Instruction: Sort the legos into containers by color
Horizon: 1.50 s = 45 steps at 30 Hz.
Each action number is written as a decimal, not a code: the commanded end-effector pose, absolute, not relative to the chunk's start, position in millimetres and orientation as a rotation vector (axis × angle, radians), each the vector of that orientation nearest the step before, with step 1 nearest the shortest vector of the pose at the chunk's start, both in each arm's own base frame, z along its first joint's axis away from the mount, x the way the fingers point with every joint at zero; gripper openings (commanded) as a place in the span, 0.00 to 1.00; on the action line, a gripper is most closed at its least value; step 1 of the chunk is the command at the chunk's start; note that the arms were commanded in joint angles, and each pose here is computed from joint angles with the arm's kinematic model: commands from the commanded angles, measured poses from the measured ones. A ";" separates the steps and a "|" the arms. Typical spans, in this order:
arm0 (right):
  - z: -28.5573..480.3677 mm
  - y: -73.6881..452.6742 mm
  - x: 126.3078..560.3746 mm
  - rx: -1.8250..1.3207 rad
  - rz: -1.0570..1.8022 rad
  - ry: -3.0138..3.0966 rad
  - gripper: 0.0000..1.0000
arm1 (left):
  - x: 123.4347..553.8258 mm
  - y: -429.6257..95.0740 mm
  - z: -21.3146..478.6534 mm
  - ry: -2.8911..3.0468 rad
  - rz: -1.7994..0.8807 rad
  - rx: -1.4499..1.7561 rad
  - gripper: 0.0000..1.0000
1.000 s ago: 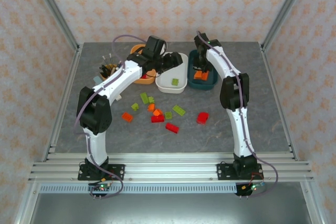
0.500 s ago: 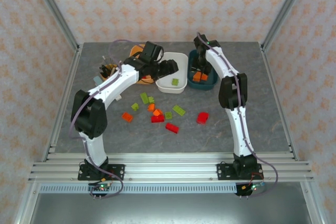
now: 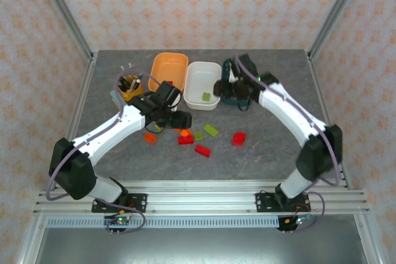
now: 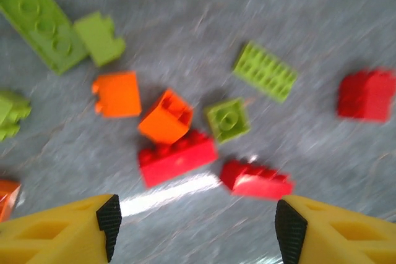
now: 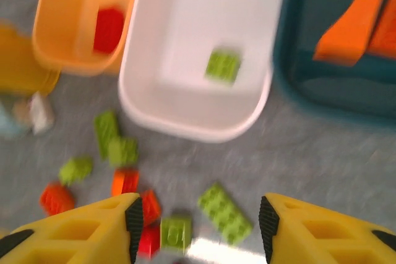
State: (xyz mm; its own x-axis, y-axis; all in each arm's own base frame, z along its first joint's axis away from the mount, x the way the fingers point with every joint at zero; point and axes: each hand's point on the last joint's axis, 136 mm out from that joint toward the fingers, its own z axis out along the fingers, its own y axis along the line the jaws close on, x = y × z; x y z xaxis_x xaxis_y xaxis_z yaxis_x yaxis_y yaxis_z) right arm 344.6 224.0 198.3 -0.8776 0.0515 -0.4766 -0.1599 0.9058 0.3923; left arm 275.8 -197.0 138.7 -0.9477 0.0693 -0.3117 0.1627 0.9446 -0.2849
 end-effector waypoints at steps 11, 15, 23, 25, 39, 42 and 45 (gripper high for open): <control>137.2 224.0 217.2 -0.224 0.793 2.596 0.60 | 263.0 -204.4 92.7 2.653 -0.232 1.003 0.68; 145.9 223.7 219.2 -0.226 0.783 2.590 0.60 | 266.7 -208.8 76.9 2.669 -0.208 1.085 0.68; 153.0 222.8 218.4 -0.199 0.792 2.591 0.60 | 275.7 -208.4 55.7 2.700 -0.149 1.104 0.69; 152.4 222.5 218.5 -0.197 0.787 2.595 0.60 | 275.7 -210.3 51.8 2.700 -0.157 1.105 0.68; 161.5 230.8 223.0 -0.152 0.851 2.575 0.59 | 268.7 -217.4 28.2 2.742 -0.137 1.153 0.52; 165.1 231.9 226.7 -0.134 0.855 2.560 0.58 | 266.8 -215.4 27.8 2.744 -0.126 1.137 0.39; 166.5 232.6 228.3 -0.125 0.859 2.554 0.58 | 265.9 -215.2 30.1 2.734 -0.115 1.121 0.30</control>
